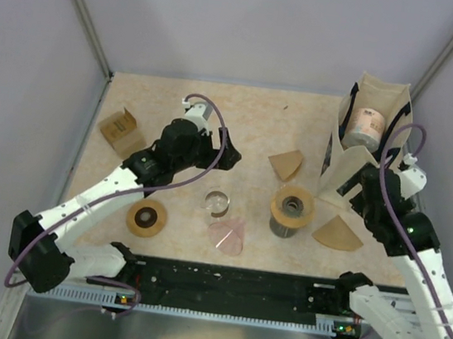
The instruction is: Place the coffee filter in the dripper
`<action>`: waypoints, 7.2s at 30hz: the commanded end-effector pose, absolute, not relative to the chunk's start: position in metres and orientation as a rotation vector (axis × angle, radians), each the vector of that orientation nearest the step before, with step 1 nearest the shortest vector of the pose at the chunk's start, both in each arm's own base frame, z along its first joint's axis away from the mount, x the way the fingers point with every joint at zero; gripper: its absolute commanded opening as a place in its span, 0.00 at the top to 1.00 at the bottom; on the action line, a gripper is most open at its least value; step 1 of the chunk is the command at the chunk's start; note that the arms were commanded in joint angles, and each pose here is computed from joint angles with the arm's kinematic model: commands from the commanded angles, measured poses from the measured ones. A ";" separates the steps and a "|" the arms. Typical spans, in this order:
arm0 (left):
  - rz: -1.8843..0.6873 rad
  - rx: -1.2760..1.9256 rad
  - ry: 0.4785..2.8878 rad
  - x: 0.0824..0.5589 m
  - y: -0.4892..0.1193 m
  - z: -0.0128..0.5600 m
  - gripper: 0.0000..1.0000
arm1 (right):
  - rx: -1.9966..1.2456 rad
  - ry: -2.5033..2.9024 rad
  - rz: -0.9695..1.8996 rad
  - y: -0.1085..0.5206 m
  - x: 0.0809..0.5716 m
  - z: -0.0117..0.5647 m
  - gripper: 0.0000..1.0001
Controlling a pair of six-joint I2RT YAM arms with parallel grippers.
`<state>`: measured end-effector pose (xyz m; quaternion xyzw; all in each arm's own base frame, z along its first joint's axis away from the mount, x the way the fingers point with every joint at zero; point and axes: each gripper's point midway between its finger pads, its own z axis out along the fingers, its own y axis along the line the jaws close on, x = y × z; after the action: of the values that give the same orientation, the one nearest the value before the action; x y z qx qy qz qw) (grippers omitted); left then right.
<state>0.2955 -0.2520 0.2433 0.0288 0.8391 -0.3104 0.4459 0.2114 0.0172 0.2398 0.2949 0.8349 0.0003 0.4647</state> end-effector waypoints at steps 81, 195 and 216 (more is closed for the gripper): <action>-0.854 0.060 2.020 0.307 -0.242 0.249 0.01 | 1.152 1.897 0.184 -0.010 0.195 0.116 1.00; -1.383 0.718 1.807 0.223 -0.365 0.322 0.59 | -0.611 1.653 1.095 0.201 0.199 0.327 1.00; -1.484 1.021 1.448 0.187 -0.335 0.344 1.00 | -0.357 1.657 0.798 0.155 0.210 0.339 0.16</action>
<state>0.2045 -0.3449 0.3118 0.3507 0.6522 -0.5658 0.3626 0.2073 0.1674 0.3228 -0.1591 0.7227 0.3815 0.5540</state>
